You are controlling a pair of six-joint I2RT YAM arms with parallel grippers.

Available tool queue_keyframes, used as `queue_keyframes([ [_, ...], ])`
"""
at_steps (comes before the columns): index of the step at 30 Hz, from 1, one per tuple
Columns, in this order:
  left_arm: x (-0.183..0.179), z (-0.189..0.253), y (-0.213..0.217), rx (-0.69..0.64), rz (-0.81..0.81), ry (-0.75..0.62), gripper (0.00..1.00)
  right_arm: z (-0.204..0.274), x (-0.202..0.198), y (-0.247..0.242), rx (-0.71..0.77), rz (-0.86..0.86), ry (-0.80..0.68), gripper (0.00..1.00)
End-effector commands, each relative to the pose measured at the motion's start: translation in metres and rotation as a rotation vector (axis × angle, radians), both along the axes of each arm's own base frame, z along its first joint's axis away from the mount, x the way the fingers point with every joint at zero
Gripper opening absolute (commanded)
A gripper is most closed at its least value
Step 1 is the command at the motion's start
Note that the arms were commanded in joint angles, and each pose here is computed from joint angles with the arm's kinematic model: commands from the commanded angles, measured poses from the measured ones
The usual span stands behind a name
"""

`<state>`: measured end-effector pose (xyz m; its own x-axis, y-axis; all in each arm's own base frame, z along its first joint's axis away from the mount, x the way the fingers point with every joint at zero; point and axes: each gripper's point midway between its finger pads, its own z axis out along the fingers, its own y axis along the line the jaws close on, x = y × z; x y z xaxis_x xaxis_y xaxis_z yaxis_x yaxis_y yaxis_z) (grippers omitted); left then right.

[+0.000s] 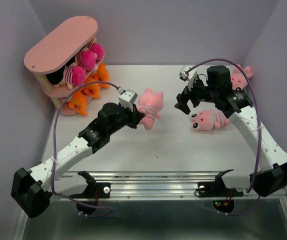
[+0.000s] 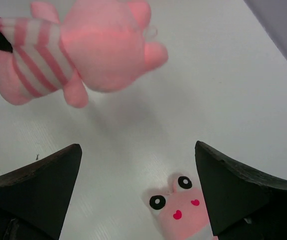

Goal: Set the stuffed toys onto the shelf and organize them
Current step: Place the stuffed toy onto shelf

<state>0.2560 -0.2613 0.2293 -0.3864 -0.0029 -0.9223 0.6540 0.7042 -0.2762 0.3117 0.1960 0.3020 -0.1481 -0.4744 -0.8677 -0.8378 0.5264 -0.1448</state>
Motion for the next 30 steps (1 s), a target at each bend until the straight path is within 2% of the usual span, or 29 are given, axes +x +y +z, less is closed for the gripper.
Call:
queue_keyframes([
  [1, 0.05, 0.099, 0.042, -0.121, 0.337, -0.161, 0.0, 0.007, 0.028, -0.015, 0.072, -0.229, 0.004, 1.0],
  [3, 0.064, 0.136, 0.054, -0.174, 0.413, -0.2, 0.0, 0.0, 0.039, -0.026, 0.098, -0.302, 0.01, 1.0],
  [6, 0.095, 0.156, 0.072, -0.183, 0.527, -0.213, 0.0, -0.025, 0.04, -0.029, 0.105, -0.322, 0.058, 1.0],
  [7, 0.1, 0.181, 0.076, -0.202, 0.543, -0.255, 0.0, -0.028, 0.045, -0.033, 0.119, -0.334, 0.049, 1.0],
  [10, 0.131, 0.205, 0.084, -0.196, 0.624, -0.308, 0.0, -0.054, 0.04, -0.028, 0.134, -0.303, 0.107, 1.0],
  [12, 0.144, 0.234, 0.101, -0.229, 0.701, -0.355, 0.0, -0.073, 0.039, -0.029, 0.134, -0.304, 0.135, 1.0],
  [14, 0.161, 0.239, 0.108, -0.214, 0.757, -0.37, 0.0, -0.084, 0.036, -0.027, 0.141, -0.293, 0.156, 1.0],
  [16, 0.17, 0.262, 0.124, -0.233, 0.845, -0.424, 0.0, -0.097, 0.033, -0.025, 0.132, -0.278, 0.183, 1.0],
  [24, 0.222, 0.278, 0.16, -0.262, 1.131, -0.459, 0.0, -0.113, 0.021, -0.02, 0.136, -0.226, 0.216, 1.0],
  [30, 0.256, 0.284, 0.176, -0.199, 1.288, -0.499, 0.0, -0.129, 0.027, -0.028, 0.093, -0.25, 0.212, 1.0],
])
